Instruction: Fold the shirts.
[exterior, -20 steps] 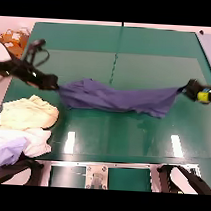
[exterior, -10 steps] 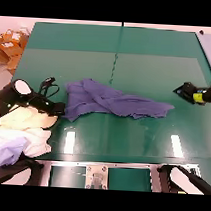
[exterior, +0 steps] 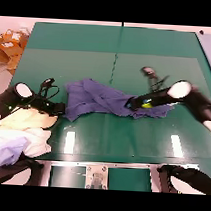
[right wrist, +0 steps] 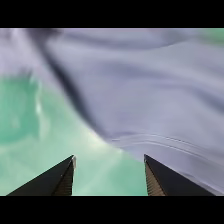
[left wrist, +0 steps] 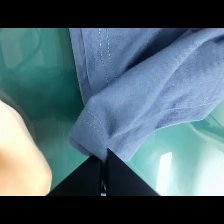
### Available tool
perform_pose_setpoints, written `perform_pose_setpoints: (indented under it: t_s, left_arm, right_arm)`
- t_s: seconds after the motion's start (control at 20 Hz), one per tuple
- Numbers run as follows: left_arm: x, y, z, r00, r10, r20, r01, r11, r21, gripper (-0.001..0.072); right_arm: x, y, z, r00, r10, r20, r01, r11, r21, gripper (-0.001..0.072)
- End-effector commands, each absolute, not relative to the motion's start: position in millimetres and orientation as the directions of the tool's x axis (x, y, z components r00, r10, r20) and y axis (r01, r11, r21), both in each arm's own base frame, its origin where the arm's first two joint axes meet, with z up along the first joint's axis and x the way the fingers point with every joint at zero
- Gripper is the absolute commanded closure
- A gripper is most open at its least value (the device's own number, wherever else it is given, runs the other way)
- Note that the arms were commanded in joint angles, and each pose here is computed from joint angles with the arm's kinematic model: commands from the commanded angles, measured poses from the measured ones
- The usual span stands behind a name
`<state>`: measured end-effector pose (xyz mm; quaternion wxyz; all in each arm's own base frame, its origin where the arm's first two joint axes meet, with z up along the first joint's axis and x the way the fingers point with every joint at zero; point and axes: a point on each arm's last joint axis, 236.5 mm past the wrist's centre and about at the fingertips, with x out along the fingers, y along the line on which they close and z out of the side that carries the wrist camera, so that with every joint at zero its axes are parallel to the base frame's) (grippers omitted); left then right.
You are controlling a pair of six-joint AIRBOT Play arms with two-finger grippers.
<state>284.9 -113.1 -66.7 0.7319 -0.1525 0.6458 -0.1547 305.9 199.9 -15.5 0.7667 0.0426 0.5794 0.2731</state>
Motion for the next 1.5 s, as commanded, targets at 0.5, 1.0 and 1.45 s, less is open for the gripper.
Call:
perform_pose_setpoints:
  t_s: [0.5, 1.0, 1.45]
  left_arm:
    - [285.6, -113.0, -66.9, 0.122, -0.422, -0.898, 0.031, 0.906, -0.422, 0.0683]
    - [266.1, -92.4, -76.8, 0.039, -0.335, -0.941, 0.077, 0.94, -0.332, 0.0683]
    - [260.8, -68.3, -84.1, 0.017, -0.234, -0.972, 0.09, 0.969, -0.231, 0.0684]
  right_arm:
    - [310.1, 250.7, -88.7, 0.144, 0.395, -0.907, -0.503, 0.819, 0.277, 0.036]
    - [374.6, 218.8, 33.3, 0.319, 0.413, -0.853, -0.471, 0.85, 0.236, 0.0701]
    - [537.0, -35.0, 127.3, 0.714, 0.122, -0.689, 0.058, 0.971, 0.231, 0.0701]
